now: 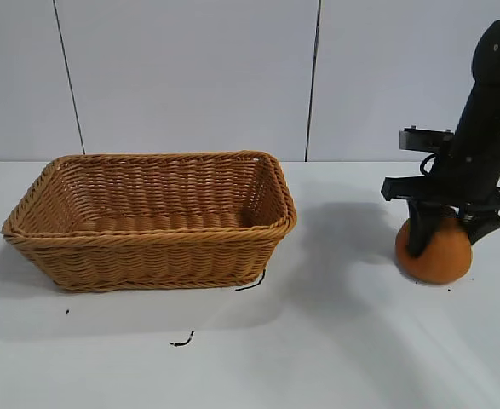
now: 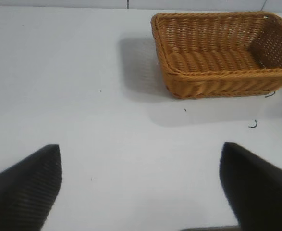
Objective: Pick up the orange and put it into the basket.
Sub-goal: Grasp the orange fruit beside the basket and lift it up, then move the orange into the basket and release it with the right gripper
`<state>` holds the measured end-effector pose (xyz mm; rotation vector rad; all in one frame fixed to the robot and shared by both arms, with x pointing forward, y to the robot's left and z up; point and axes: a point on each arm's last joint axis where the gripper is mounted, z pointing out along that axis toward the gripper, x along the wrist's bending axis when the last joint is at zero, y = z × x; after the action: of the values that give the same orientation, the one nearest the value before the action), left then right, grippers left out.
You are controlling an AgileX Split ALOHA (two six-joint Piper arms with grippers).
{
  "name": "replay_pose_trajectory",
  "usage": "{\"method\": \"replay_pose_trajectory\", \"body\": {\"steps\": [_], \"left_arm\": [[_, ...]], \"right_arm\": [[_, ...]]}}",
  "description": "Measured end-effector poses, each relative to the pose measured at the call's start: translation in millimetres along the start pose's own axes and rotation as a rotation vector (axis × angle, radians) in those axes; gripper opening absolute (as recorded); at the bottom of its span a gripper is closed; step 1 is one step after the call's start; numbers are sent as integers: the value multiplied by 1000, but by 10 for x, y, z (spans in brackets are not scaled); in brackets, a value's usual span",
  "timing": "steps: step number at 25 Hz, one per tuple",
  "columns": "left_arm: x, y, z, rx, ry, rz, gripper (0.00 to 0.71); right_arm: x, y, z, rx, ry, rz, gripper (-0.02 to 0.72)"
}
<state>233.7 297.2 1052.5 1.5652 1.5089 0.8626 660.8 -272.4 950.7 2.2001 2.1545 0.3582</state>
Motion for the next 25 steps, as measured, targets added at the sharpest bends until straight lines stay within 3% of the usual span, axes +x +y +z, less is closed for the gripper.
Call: {"method": "replay_pose_trajectory", "body": {"steps": [6, 12, 21, 25], "left_arm": [[0, 0, 0, 0, 0, 0, 639], [0, 1, 0, -1, 0, 0, 639], [0, 1, 0, -1, 0, 0, 639], [0, 1, 0, -1, 0, 0, 639]], "right_arm": [[229, 262, -787, -157, 27, -61, 120], [779, 326, -1077, -241, 72, -168, 118], [1863, 58, -904, -265, 169, -363, 118], [2477, -146, -481, -269, 221, -465, 118]]}}
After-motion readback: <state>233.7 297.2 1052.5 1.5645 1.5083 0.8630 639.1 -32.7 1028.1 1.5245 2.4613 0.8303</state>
